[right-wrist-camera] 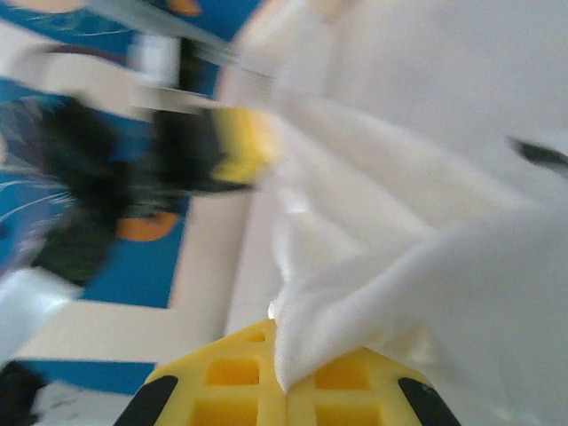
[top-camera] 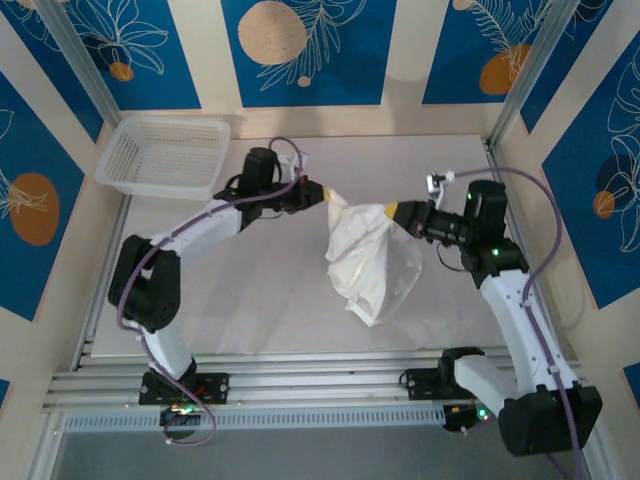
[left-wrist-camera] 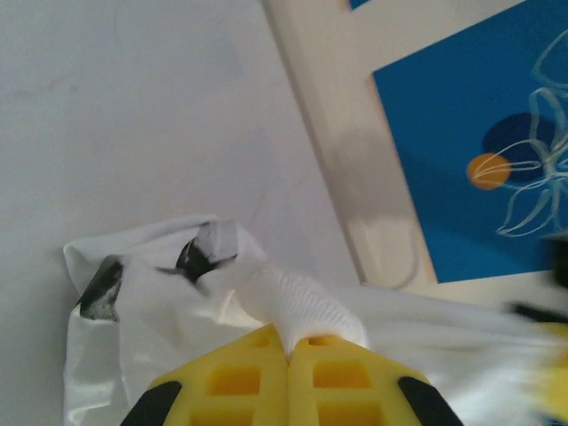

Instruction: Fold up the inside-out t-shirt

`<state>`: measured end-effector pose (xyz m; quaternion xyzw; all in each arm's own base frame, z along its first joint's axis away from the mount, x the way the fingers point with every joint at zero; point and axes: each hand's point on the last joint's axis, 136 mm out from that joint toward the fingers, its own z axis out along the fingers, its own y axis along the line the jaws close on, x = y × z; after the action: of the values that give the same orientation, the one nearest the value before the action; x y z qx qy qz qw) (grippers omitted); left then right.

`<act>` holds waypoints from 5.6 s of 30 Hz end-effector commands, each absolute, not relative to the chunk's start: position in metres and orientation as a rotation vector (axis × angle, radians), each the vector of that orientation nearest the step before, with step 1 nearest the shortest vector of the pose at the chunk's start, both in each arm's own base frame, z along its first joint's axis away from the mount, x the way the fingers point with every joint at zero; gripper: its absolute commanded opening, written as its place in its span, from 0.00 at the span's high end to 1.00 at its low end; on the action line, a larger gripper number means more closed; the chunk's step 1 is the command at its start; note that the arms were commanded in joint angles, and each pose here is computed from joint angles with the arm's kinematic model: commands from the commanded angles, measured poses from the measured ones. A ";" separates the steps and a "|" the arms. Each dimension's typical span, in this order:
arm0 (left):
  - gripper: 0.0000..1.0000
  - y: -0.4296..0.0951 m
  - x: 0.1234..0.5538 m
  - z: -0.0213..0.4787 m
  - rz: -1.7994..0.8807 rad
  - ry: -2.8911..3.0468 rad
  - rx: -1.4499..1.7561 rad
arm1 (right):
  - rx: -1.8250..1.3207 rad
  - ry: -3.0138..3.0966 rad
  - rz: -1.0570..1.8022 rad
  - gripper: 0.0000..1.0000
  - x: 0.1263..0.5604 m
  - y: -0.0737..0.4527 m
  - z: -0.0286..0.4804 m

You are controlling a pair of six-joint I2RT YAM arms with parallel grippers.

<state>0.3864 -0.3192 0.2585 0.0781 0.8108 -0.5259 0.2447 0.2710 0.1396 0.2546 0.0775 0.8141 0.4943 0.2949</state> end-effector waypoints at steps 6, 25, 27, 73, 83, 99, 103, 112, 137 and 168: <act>1.00 -0.320 0.339 0.306 -1.415 2.156 0.449 | 0.327 2.314 1.207 1.00 0.247 0.127 0.172; 1.00 -0.333 0.307 0.346 -1.429 2.117 0.556 | -0.545 2.062 0.419 0.15 0.306 0.194 0.183; 1.00 -0.333 0.306 0.356 -1.425 2.098 0.568 | -0.493 2.077 0.347 0.21 0.322 0.188 0.180; 0.45 -0.369 0.262 0.261 -1.141 1.810 0.914 | -0.585 1.893 1.451 1.00 0.240 0.236 0.301; 0.38 -0.382 0.230 0.249 -1.323 1.806 1.040 | -0.448 1.937 1.409 1.00 0.258 0.223 0.298; 0.61 -0.380 0.278 0.242 -1.105 1.923 0.825 | -0.470 1.941 1.522 1.00 0.251 0.225 0.305; 0.93 -0.384 0.275 0.254 -1.165 1.878 0.817 | -0.454 1.961 1.516 1.00 0.251 0.223 0.298; 1.00 -0.365 0.252 0.298 -1.506 1.972 0.731 | -0.163 2.251 1.142 1.00 0.298 0.163 0.196; 1.00 -0.339 0.311 0.324 -1.096 2.162 0.206 | -0.116 2.000 0.889 0.16 0.242 0.269 0.269; 0.62 -0.279 0.300 0.311 -0.626 2.099 0.609 | -0.774 2.087 1.330 1.00 0.222 0.237 0.267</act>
<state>0.3022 -0.2787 0.3858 0.1640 0.7920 -0.2482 0.5332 0.2374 0.2407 0.2646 -0.2752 0.7745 0.4880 0.2936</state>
